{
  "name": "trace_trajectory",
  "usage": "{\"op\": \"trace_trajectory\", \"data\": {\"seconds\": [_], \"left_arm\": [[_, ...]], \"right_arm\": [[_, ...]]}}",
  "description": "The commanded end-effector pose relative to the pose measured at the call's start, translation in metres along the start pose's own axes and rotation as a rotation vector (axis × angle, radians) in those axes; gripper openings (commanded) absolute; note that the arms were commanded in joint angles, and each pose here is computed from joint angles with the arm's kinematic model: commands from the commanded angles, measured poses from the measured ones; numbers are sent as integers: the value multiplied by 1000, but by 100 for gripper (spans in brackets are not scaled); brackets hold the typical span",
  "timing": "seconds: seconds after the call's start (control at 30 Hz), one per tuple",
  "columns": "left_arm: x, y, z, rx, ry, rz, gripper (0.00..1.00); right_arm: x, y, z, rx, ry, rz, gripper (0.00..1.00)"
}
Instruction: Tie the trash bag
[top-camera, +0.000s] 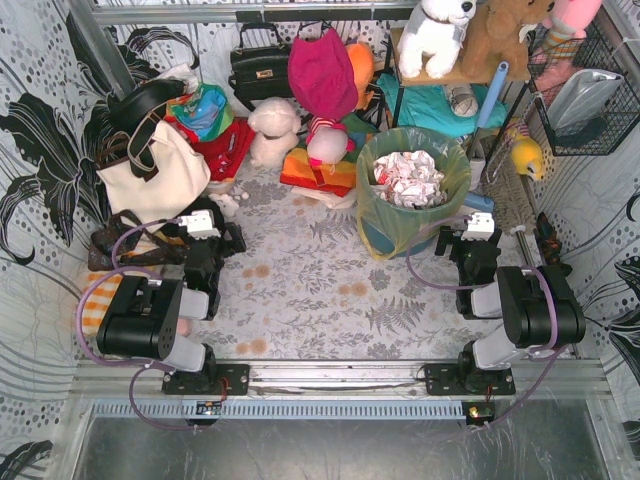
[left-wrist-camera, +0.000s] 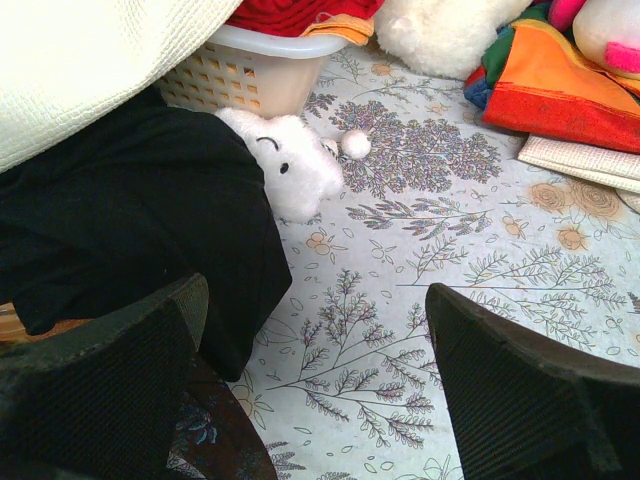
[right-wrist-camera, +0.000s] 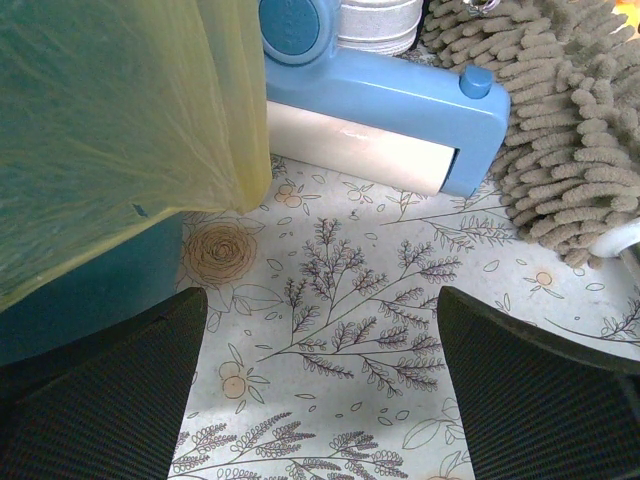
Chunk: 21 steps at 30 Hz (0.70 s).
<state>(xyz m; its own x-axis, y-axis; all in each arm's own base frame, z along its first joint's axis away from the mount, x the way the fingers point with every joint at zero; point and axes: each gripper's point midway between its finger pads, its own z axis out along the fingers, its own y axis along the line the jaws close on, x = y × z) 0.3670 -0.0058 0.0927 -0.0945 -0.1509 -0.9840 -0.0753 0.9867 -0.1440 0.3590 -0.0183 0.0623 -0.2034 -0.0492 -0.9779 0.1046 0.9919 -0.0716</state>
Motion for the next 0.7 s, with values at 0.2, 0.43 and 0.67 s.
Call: {"op": "trace_trajectory", "data": {"seconds": [0.2, 0.43, 0.67], "left_arm": [[-19, 2, 5, -25, -61, -11, 98], [-19, 3, 7, -34, -54, -12, 98], [-26, 5, 6, -52, -63, -14, 98]], "right_arm": [[-17, 1, -3, -17, -63, 7, 97], [-19, 2, -6, -22, -76, 7, 97], [-25, -2, -14, -5, -113, 16, 97]]}}
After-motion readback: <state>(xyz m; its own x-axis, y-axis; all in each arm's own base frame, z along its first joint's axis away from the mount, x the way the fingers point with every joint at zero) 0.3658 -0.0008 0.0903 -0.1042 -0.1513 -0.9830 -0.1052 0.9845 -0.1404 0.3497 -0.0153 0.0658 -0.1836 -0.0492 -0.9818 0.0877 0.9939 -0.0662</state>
